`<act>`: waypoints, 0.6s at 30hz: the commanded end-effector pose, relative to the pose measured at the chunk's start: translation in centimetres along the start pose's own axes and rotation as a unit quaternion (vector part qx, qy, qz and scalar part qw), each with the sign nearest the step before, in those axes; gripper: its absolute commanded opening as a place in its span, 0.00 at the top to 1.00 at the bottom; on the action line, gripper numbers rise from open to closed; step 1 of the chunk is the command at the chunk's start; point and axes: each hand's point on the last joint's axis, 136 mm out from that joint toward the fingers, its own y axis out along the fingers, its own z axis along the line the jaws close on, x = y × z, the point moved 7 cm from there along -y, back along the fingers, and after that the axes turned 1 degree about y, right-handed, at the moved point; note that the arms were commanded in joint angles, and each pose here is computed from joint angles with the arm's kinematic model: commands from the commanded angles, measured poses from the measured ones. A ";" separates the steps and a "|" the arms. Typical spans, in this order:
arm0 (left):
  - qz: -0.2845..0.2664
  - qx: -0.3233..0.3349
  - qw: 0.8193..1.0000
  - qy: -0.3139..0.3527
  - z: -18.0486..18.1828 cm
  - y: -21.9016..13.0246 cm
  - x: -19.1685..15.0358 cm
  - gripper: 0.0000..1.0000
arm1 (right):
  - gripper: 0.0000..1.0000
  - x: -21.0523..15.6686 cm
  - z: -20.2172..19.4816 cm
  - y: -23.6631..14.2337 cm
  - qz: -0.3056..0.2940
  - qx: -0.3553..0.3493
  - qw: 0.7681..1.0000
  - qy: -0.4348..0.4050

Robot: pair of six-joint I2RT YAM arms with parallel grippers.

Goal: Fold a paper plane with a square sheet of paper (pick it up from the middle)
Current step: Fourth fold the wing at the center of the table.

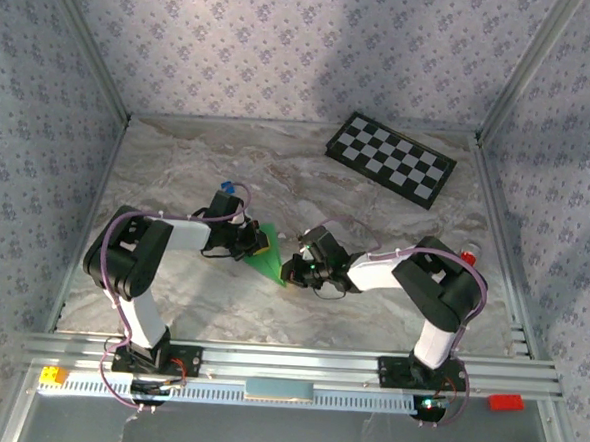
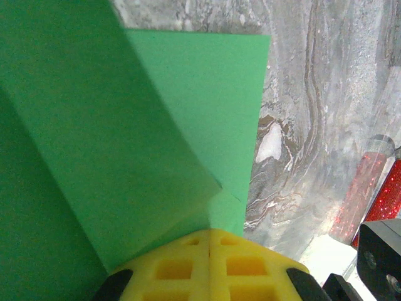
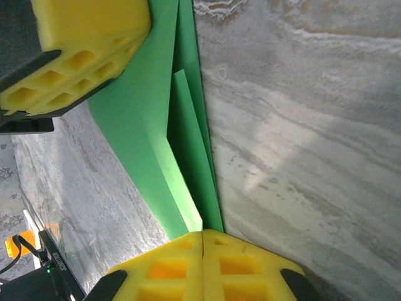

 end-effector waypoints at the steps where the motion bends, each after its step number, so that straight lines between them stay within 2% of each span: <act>1: 0.009 0.033 0.999 -0.006 1.3 0.6 -0.4 0.98 | 0.92 -2.1 -3.3 -0.4 0.034 -0.072 0.997 0.023; 8: 0.010 0.032 0.999 -0.006 1.3 0.6 -0.4 0.98 | 0.85 -1.6 -2.2 -1.1 0.024 -0.071 0.997 -0.001; 18: 0.009 0.031 0.999 -0.007 1.3 0.6 -0.4 0.99 | 0.83 -2.0 -2.8 -1.0 0.034 -0.097 0.995 -0.008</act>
